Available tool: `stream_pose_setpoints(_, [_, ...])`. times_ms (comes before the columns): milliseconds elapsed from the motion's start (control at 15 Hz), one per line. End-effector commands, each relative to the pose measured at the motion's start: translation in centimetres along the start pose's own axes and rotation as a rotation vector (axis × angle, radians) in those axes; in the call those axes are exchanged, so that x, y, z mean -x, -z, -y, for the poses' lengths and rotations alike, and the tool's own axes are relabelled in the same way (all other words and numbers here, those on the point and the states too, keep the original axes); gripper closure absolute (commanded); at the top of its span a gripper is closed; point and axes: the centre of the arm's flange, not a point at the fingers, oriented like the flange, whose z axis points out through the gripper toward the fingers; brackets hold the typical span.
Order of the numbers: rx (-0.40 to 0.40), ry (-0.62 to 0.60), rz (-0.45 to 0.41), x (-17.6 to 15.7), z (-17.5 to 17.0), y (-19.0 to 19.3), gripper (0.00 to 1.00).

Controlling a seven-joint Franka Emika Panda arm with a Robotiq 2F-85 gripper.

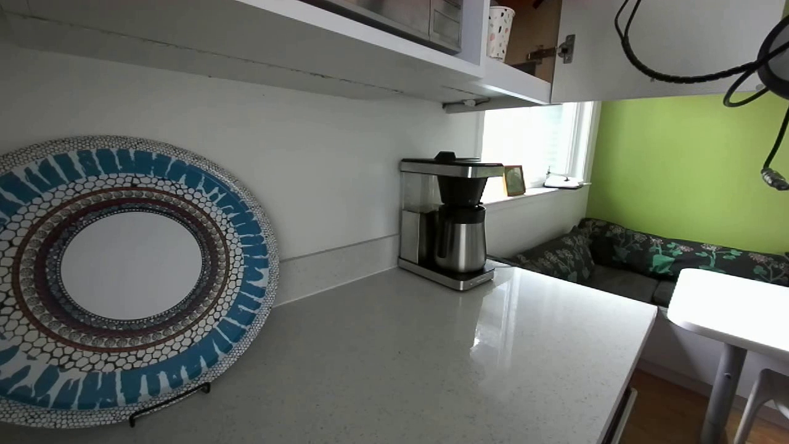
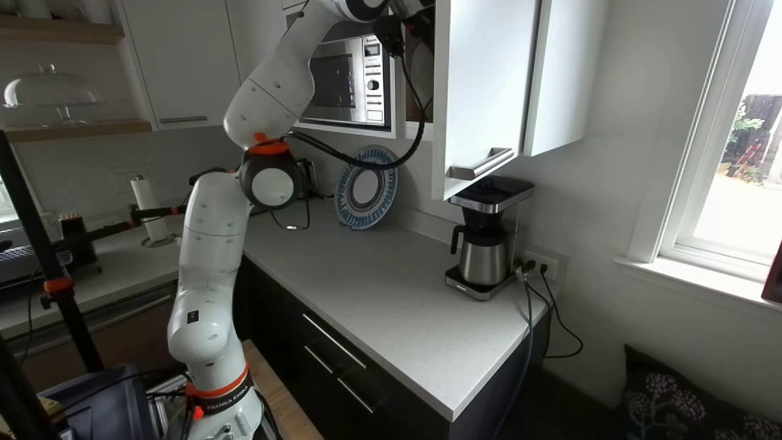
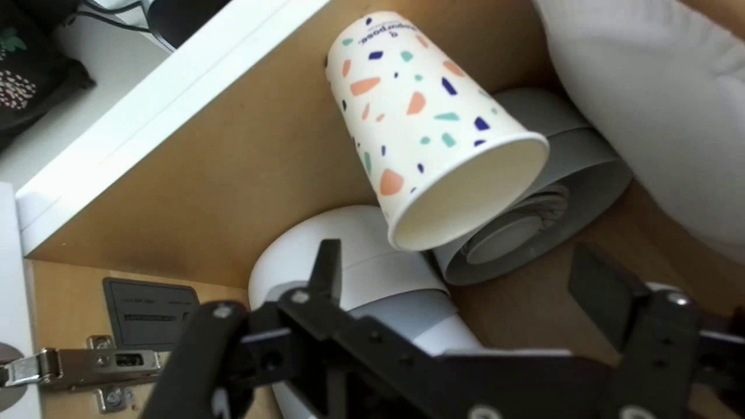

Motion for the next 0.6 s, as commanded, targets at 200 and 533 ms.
stream_pose_setpoints(200, [0.098, 0.238, 0.106, 2.4, -2.3, 6.5, 0.0])
stream_pose_setpoints(533, [0.056, 0.413, 0.103, 6.6, -3.4, 11.1, 0.0])
